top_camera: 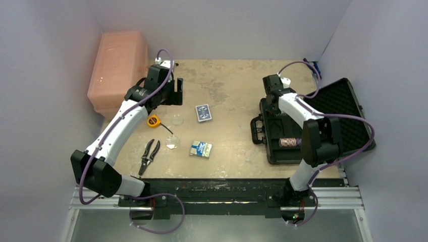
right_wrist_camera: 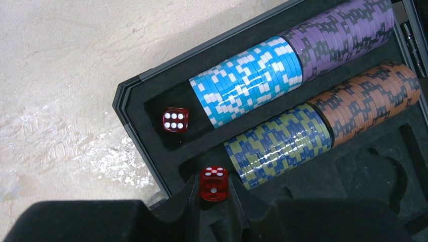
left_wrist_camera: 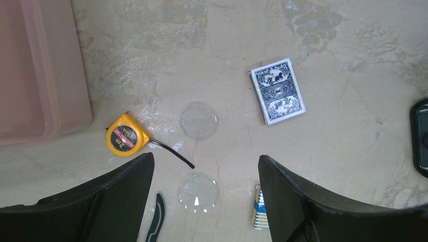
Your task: Pack up texas hold em set
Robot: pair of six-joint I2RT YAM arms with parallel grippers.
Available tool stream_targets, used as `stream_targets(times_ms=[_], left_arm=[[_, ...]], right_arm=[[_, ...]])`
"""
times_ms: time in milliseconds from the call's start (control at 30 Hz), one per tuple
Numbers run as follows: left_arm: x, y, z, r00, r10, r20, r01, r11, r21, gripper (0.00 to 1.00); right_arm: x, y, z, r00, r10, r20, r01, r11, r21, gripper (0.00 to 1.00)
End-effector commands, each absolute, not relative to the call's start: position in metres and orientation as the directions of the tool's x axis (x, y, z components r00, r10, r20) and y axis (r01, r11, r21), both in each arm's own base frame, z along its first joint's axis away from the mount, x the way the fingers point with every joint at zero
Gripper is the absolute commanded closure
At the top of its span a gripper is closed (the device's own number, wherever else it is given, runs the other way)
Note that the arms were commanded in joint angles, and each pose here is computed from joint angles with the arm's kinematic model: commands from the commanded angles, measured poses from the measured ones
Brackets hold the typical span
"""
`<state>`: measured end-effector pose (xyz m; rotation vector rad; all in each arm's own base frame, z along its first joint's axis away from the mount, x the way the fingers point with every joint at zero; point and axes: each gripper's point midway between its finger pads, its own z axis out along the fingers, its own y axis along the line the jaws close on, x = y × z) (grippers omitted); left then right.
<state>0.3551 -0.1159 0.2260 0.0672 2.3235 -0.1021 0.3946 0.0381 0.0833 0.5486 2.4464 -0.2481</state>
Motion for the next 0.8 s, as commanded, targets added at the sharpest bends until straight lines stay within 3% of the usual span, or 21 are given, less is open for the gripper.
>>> stream_targets(times_ms=[0, 267, 567, 767], left_arm=[[0.361, -0.121, 0.235, -0.654, 0.021, -0.756, 0.103, 0.993, -0.061, 0.25], [0.361, -0.121, 0.235, -0.653, 0.021, -0.757, 0.104, 0.993, -0.063, 0.25], [0.361, -0.121, 0.236, -0.651, 0.019, -0.759, 0.106, 0.992, -0.066, 0.25], [0.360, -0.121, 0.236, -0.652, 0.019, -0.758, 0.104, 0.992, -0.064, 0.25]], right_arm=[[0.400, 0.039, 0.091, -0.702, 0.341, -0.625, 0.447, 0.894, -0.014, 0.78], [0.400, 0.040, 0.092, -0.706, 0.338, -0.623, 0.438, 0.899, -0.008, 0.60], [0.395, 0.041, 0.095, -0.711, 0.333, -0.619, 0.430, 0.903, -0.008, 0.54], [0.387, 0.043, 0.099, -0.714, 0.325, -0.620, 0.405, 0.914, 0.014, 0.30]])
